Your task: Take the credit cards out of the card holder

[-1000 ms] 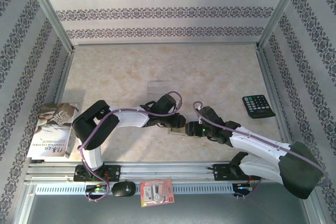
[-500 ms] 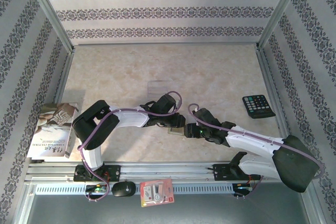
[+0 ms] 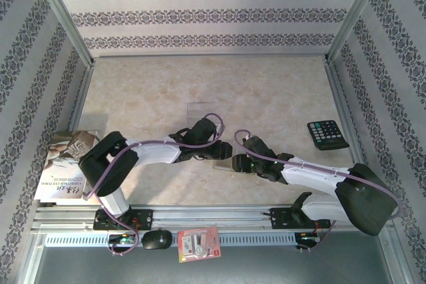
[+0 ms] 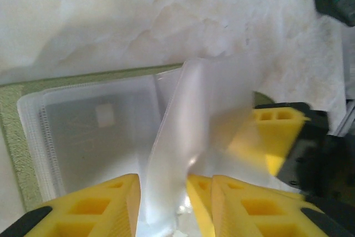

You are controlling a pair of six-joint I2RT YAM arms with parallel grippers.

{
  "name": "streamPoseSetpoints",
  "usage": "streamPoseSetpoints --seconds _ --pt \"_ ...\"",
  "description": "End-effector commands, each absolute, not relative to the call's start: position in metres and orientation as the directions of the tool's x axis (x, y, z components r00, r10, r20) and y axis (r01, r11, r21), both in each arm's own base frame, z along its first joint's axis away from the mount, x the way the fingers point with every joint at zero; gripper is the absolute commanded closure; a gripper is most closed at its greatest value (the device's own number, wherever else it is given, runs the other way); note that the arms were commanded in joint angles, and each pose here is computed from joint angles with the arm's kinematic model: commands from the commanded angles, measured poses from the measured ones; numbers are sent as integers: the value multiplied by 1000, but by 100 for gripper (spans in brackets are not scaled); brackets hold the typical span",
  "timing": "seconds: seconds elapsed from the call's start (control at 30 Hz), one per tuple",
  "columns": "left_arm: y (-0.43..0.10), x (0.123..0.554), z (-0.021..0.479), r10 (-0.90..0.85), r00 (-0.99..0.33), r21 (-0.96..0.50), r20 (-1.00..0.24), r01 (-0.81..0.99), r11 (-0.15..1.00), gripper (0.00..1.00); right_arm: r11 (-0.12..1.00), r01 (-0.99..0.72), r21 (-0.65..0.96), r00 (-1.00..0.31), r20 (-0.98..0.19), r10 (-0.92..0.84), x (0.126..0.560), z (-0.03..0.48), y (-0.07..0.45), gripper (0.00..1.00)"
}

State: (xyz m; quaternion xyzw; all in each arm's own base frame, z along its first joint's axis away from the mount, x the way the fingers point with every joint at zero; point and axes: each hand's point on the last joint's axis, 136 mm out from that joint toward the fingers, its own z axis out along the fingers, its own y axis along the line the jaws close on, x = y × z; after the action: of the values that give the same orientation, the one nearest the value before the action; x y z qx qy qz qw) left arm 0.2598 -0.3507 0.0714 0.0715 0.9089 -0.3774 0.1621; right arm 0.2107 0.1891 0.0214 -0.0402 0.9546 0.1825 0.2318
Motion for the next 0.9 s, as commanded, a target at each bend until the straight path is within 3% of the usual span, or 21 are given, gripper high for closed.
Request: streamPoseSetpoints --seconds 0.0,0.53,0.87 --pt "-331 270 80 -1 -914 -601 -405 265 754 62 957 -97 273 -918 -397 20 200 -1 171 44" --pt "-347 253 32 46 -960 -632 -278 218 744 63 952 -88 294 -909 -414 44 202 6 167 42" --pt "-380 255 45 69 -960 -690 -273 245 681 63 921 -123 369 -886 -459 66 199 15 171 37"
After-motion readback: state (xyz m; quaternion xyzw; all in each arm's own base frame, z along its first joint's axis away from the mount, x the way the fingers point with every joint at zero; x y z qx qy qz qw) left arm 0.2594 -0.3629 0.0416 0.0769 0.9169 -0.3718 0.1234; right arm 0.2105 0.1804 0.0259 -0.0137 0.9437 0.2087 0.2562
